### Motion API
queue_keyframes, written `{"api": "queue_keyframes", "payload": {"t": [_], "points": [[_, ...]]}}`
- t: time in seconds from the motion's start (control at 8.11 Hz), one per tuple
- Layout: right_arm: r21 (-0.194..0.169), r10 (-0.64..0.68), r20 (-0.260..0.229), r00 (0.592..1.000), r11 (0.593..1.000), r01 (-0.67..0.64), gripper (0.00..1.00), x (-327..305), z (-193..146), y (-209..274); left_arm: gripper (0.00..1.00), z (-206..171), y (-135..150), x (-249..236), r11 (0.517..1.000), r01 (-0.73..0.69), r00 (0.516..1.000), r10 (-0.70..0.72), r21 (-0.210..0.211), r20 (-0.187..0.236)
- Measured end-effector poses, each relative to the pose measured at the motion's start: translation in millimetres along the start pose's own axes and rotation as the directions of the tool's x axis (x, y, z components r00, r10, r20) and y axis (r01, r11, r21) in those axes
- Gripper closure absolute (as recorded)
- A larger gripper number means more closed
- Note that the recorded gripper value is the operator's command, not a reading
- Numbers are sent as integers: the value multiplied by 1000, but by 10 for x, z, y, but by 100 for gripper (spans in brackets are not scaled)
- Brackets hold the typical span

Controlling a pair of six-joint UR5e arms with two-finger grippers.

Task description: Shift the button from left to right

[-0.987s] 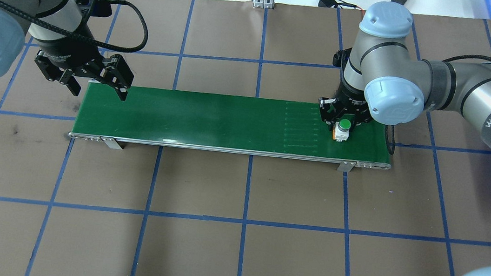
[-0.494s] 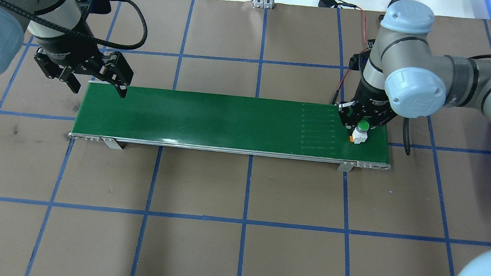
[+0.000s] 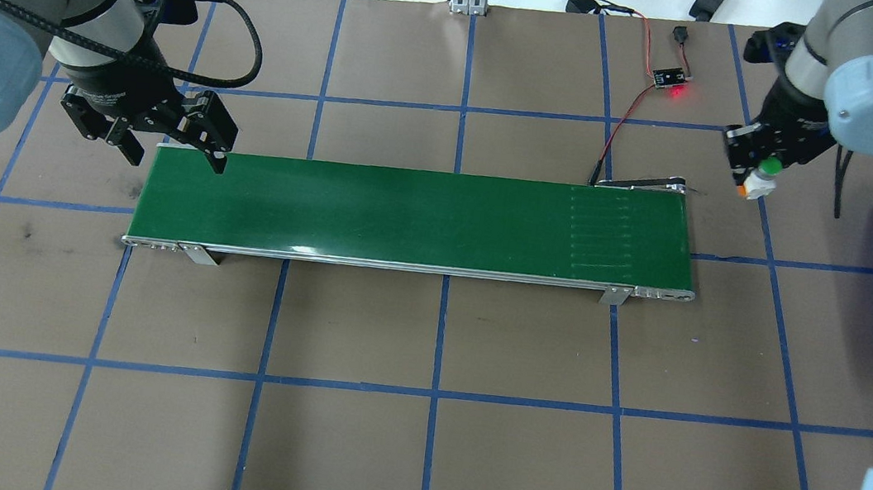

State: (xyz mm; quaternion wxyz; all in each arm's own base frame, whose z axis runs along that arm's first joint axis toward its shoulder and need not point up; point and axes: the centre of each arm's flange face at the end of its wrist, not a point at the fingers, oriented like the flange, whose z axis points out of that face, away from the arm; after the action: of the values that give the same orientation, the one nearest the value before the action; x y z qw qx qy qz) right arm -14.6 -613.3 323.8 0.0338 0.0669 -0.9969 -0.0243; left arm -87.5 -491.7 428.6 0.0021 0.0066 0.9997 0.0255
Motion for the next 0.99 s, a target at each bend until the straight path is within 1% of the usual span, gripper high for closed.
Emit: {"api": "queue_keyframes", "payload": {"t": [0.12,0.25,0.49,0.74,0.86,0.99], "points": [[14,-61,-27,998,998,61,79,404,-98,27,0,0,3,1,1000,0,1000,0,0,0],[17,-125,-44,991,992,126,79,835,-138,108,0,10,9,0,1000,0,1000,0,-2,0],[29,-257,-81,963,965,260,79,1707,-153,378,0,21,15,0,1000,0,1000,0,-4,2],[31,-373,-132,918,925,380,79,2534,-139,763,0,19,27,-1,1000,0,1000,0,-4,4],[23,-434,-160,887,896,442,76,2886,-106,952,0,16,30,-1,1000,-1,1000,1,-3,4],[9,-500,-168,850,861,508,73,3152,-9,1096,0,12,33,-1,1000,-1,1000,1,-3,4]]}}
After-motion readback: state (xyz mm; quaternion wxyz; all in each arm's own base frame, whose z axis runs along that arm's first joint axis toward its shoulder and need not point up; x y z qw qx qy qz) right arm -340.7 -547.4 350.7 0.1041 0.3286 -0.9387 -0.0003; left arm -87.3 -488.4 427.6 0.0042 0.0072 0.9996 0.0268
